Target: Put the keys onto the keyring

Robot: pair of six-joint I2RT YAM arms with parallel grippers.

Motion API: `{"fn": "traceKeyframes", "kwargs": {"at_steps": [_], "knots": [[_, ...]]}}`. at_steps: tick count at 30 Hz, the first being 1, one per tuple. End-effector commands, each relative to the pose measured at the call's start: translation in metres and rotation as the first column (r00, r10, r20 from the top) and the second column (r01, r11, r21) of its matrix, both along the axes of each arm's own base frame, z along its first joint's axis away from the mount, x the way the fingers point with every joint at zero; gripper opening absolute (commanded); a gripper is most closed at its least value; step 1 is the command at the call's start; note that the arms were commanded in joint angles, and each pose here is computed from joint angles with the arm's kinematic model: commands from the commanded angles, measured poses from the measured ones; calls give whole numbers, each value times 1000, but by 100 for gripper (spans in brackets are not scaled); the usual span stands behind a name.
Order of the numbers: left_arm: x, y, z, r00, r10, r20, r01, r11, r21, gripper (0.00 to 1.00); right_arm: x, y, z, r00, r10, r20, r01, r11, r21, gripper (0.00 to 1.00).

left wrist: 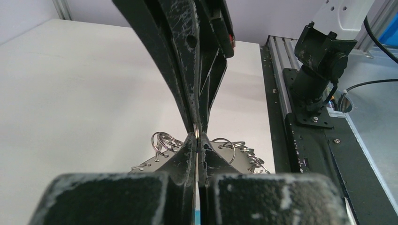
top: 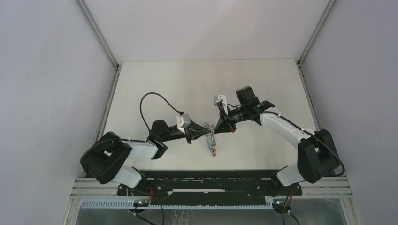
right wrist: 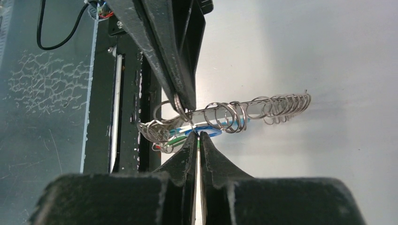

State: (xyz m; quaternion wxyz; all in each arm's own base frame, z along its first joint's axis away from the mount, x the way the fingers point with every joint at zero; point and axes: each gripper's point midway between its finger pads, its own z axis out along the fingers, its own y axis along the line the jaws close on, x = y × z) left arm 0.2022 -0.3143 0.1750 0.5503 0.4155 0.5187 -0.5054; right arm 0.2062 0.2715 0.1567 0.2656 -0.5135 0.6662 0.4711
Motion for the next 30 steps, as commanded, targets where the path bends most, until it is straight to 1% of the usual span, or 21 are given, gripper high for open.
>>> {"fn": "traceKeyframes", "kwargs": {"at_steps": [1, 3, 8, 9, 11, 14, 19, 26, 30], "knots": [[-3, 1, 23, 997, -4, 74, 9, 997, -74, 0, 5, 13, 3, 1000, 12, 8, -12, 1000, 1, 0], [-3, 1, 23, 997, -1, 74, 7, 997, -73, 0, 7, 12, 4, 1000, 7, 25, -7, 1000, -5, 0], [-2, 1, 21, 998, 1, 70, 3, 998, -70, 0, 6, 5, 14, 990, -1, 139, 1, 1000, -1, 22], [-2, 1, 21, 998, 0, 70, 4, 998, -70, 0, 6, 3, 16, 985, -2, 171, 1, 1000, 6, 26], [-3, 1, 21, 998, -1, 70, 6, 997, -71, 0, 6, 1, 21, 973, 0, 231, -6, 1000, 23, 28], [-3, 1, 22, 997, -3, 73, 8, 997, -72, 0, 5, -1, 28, 955, 1, 295, -18, 998, 58, 29], [-4, 1, 24, 997, -9, 74, 14, 997, -75, 0, -1, 3, 37, 924, 38, 380, -84, 991, 106, 29], [-6, 1, 26, 997, -20, 75, 26, 997, -78, 0, 0, 11, 31, 919, 67, 388, -125, 984, 127, 25], [-6, 1, 26, 997, -21, 75, 27, 997, -78, 0, -1, 14, 29, 918, 85, 386, -148, 980, 136, 20]]}}
